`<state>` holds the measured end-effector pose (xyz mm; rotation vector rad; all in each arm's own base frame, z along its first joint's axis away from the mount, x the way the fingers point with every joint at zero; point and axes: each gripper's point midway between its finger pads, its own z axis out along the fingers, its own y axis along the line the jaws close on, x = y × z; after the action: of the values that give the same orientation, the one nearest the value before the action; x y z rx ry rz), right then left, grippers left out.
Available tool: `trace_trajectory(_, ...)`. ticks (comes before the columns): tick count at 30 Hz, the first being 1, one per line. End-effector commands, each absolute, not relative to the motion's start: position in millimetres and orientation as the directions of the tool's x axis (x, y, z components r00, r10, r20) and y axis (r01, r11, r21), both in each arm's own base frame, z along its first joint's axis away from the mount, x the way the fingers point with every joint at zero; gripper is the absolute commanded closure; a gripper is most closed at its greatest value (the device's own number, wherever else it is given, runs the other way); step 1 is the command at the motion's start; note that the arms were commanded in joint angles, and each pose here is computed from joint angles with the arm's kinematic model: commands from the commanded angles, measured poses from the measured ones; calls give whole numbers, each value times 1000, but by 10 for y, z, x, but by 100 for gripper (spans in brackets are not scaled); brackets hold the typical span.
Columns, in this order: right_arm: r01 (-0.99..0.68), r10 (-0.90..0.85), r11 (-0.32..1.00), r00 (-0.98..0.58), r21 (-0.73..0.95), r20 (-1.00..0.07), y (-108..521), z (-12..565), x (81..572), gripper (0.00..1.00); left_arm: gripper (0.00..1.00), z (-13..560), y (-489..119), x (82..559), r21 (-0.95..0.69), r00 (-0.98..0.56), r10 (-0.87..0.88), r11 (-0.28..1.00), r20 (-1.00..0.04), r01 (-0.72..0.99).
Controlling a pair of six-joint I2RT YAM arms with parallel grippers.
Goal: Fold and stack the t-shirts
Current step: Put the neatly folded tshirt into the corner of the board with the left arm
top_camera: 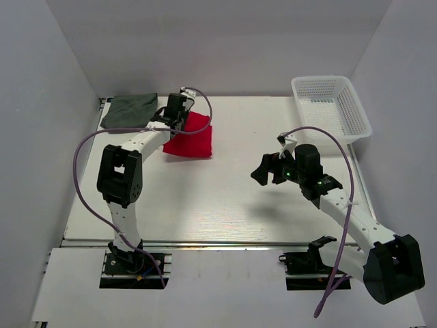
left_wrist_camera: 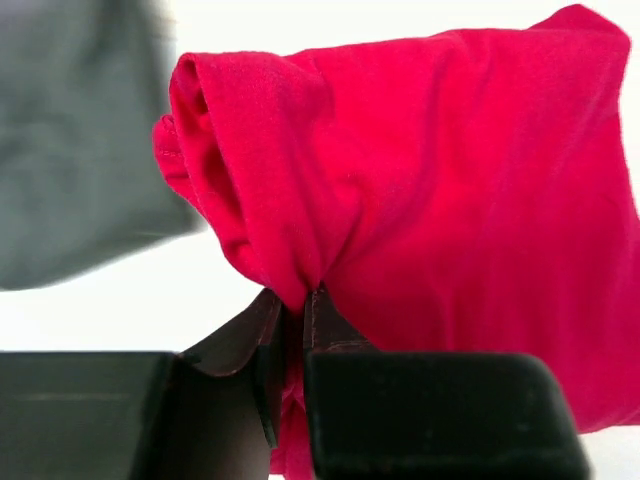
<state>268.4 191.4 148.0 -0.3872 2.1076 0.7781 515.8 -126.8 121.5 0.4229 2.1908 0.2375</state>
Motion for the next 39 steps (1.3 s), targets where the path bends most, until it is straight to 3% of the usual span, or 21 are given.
trace_trajectory(1,-514,-2,781,-570,355,-821,1882,1680,2817,10,100,1857,-807,5383,483,-480,462,871,-746,88)
trace_trajectory(12,-472,10,799,-608,372,-794,1889,1616,2907,10,100,2410,-80,5777,598,-418,530,801,-738,-41)
trace_trajectory(19,-459,27,792,-634,403,-773,1951,1579,2974,10,100,2712,245,5987,589,-370,514,799,-774,-121)
trace_trajectory(28,-457,35,790,-633,410,-773,2000,1602,3069,10,100,2504,597,6275,574,-394,486,807,-780,-140)
trace_trajectory(39,-467,24,776,-649,423,-760,2114,1579,3214,10,100,2215,1306,6500,532,-444,378,793,-812,-297)
